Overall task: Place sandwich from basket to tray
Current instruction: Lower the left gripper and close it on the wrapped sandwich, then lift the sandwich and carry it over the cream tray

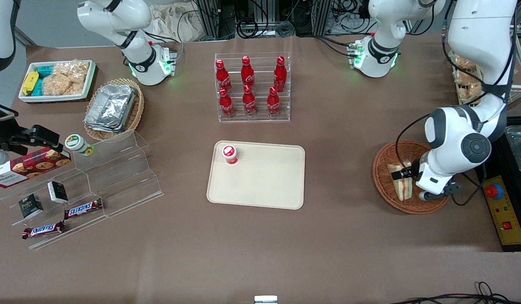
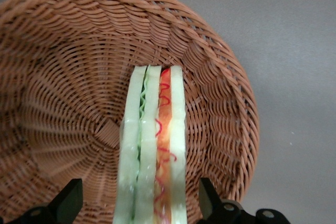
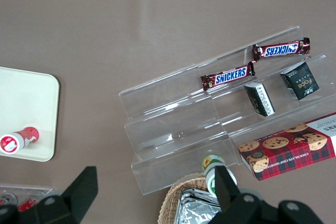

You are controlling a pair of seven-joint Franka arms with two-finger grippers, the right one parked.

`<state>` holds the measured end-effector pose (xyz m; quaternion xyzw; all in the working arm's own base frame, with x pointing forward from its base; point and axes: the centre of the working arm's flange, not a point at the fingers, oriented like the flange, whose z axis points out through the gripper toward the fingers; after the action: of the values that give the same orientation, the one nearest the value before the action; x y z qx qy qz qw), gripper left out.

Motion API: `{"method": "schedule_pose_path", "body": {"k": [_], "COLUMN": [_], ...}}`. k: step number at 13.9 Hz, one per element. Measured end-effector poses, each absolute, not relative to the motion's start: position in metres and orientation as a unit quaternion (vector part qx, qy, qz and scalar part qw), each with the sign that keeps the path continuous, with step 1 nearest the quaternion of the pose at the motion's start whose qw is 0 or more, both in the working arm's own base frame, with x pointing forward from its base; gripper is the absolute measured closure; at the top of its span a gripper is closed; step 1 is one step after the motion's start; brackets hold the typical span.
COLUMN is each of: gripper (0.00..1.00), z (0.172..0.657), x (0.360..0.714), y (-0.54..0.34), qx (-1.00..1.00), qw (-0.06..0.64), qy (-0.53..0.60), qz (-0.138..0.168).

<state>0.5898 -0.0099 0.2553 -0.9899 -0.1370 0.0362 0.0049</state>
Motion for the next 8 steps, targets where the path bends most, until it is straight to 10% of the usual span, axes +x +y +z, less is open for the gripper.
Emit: {"method": "schedule_pose_path", "body": {"k": [8], "gripper": [0.74], "z": [0.289], "x": [0.596], "y": [-0.009], "qx": [-0.991], "qw": [0.015], "qy": [-0.130], "qz": [0.043]}}
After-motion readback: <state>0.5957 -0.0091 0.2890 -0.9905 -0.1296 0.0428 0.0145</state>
